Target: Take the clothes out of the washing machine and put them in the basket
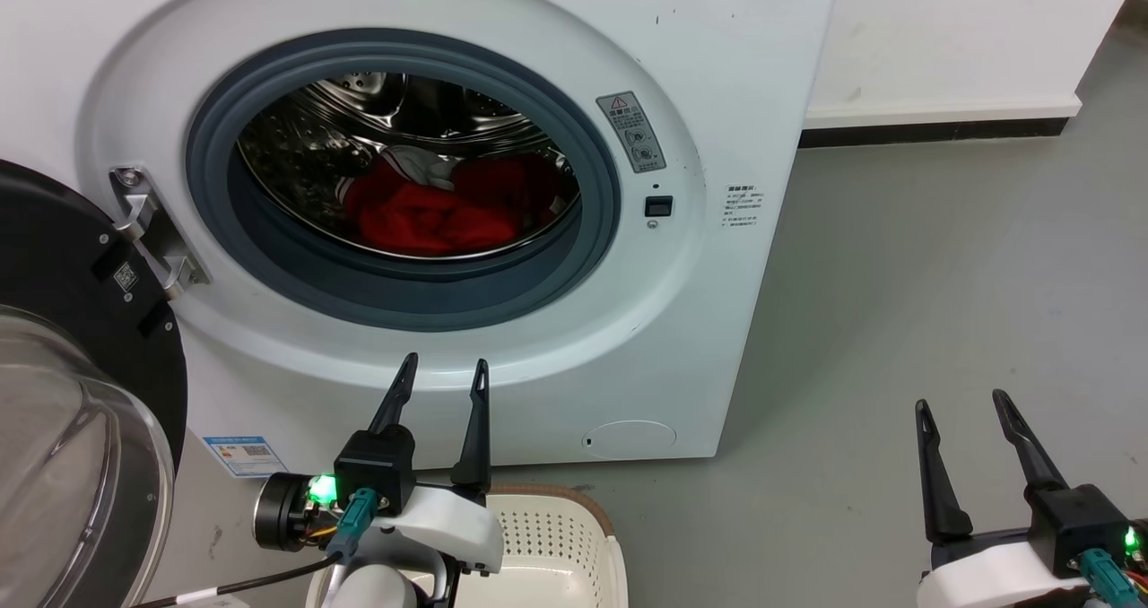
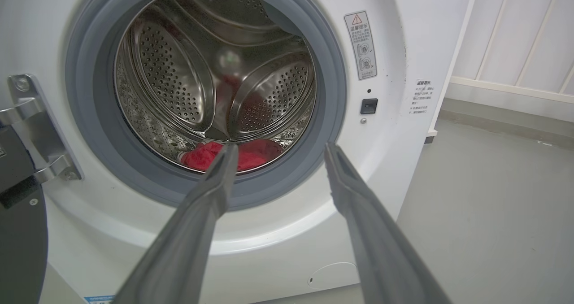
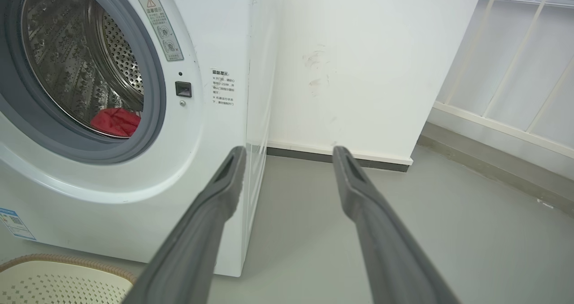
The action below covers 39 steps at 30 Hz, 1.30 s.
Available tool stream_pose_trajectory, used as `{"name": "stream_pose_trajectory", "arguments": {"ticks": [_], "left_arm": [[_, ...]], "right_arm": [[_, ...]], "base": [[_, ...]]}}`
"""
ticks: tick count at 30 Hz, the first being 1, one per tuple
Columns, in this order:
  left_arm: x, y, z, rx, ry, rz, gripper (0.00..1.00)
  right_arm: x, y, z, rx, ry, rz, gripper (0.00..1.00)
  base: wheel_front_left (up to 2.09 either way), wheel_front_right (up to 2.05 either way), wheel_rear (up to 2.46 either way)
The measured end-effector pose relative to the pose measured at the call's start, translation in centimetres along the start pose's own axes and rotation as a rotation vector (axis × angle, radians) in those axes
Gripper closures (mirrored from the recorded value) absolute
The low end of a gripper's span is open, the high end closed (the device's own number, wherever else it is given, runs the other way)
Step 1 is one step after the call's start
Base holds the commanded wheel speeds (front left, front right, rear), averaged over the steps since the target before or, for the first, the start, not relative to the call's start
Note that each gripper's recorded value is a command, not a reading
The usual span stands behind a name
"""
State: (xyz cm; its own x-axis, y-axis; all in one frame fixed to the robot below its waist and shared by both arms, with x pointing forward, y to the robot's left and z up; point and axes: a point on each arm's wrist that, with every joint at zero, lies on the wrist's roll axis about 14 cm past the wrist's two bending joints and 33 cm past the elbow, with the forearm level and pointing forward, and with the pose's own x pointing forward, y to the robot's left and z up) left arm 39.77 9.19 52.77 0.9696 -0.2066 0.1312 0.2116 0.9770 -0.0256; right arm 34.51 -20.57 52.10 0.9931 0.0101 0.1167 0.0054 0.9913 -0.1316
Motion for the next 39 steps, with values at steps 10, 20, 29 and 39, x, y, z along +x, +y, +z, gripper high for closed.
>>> {"name": "stream_pose_trajectory", "arguments": {"ticks": [10,20,29,39], "left_arm": [[0.1,0.3,-0.5,-0.002,0.012,0.008,0.0],[2.4,0.9,-0.9,0.004,0.012,0.017,0.0],[7.6,2.2,-3.1,0.014,0.029,0.046,0.0],[14.3,4.5,-9.3,0.029,0.103,0.078,0.0]], "right_arm": [[0.2,0.2,-0.5,0.002,0.016,0.005,0.0],[2.3,0.7,-1.0,0.006,0.023,0.022,0.0],[6.0,1.3,-2.8,0.018,0.044,0.038,0.0],[9.8,2.3,-7.7,0.042,0.123,0.062,0.0]], "base": [[0.0,0.0,0.0],[0.0,0.0,0.0],[0.0,0.0,0.0],[0.0,0.0,0.0]]}}
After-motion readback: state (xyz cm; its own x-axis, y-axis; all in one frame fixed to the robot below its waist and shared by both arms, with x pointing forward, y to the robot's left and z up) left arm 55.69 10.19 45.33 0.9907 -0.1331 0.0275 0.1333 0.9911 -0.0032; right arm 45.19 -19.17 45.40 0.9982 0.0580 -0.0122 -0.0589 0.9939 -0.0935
